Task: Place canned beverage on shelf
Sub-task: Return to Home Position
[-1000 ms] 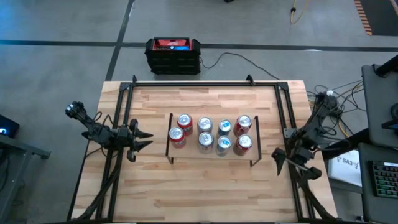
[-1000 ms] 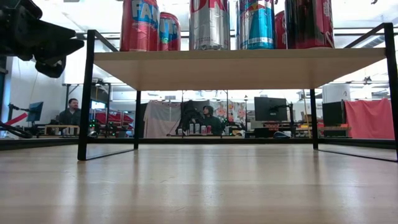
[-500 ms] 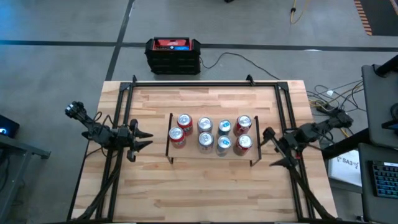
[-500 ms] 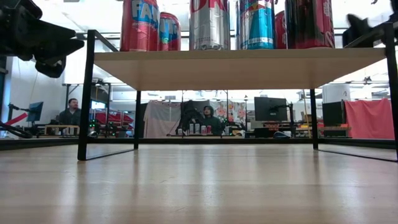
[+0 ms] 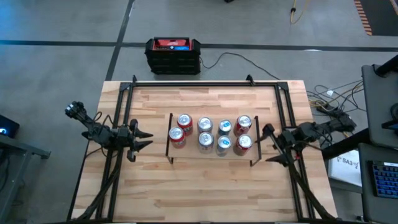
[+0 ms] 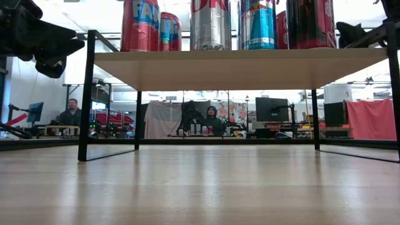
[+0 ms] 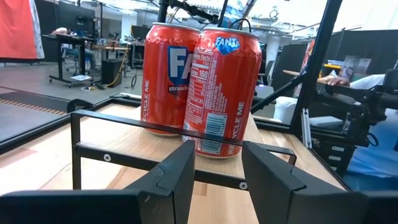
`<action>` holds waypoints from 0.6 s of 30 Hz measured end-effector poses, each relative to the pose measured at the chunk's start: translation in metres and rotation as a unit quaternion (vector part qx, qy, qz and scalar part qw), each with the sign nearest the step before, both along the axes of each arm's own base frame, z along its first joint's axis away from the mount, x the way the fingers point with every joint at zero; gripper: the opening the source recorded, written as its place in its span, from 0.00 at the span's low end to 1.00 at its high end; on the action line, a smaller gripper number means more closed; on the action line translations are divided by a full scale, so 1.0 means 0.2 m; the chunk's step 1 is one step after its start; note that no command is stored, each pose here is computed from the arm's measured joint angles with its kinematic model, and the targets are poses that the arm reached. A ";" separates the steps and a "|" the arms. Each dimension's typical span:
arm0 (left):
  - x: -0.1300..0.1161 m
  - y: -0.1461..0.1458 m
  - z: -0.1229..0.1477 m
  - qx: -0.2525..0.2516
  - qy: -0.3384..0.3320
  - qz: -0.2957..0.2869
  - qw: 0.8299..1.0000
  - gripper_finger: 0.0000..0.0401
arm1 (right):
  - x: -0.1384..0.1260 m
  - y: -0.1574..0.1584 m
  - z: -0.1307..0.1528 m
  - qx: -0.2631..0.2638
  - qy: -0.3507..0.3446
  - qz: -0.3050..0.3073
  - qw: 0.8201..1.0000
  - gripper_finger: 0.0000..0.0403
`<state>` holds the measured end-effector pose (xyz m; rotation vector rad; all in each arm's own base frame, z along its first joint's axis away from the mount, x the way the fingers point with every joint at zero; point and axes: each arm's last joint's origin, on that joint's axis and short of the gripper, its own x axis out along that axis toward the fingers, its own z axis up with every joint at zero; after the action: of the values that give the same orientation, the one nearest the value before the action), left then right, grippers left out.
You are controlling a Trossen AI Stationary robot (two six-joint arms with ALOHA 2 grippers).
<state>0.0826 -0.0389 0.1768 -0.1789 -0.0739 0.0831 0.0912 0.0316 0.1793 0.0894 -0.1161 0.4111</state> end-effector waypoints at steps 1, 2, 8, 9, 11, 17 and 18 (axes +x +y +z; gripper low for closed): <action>0.00 0.00 0.00 0.000 0.000 0.000 1.000 0.29 | 0.00 0.00 0.00 0.000 0.000 -0.005 1.000 0.99; 0.00 0.00 0.00 0.000 0.000 0.000 1.000 0.29 | 0.00 -0.01 0.00 0.000 0.000 -0.011 1.000 0.99; 0.00 0.00 0.00 0.000 0.000 0.000 1.000 0.29 | 0.01 -0.04 0.00 -0.001 0.000 -0.047 0.999 0.99; 0.00 0.00 0.00 0.000 0.000 0.000 1.000 0.29 | 0.01 -0.05 0.00 0.000 0.001 -0.052 0.999 0.99; 0.00 0.00 0.00 0.000 0.000 0.000 1.000 0.29 | 0.02 -0.06 0.00 0.000 0.001 -0.062 0.998 0.99; 0.00 0.00 0.00 0.000 0.000 0.000 1.000 0.29 | 0.02 -0.06 0.00 -0.001 0.001 -0.071 0.997 0.99; 0.00 0.00 0.00 0.000 0.000 0.000 1.000 0.29 | 0.02 -0.06 0.00 -0.001 0.001 -0.071 0.998 0.99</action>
<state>0.0826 -0.0389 0.1768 -0.1789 -0.0739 0.0825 0.0949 0.0186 0.1788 0.0795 -0.1186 0.2699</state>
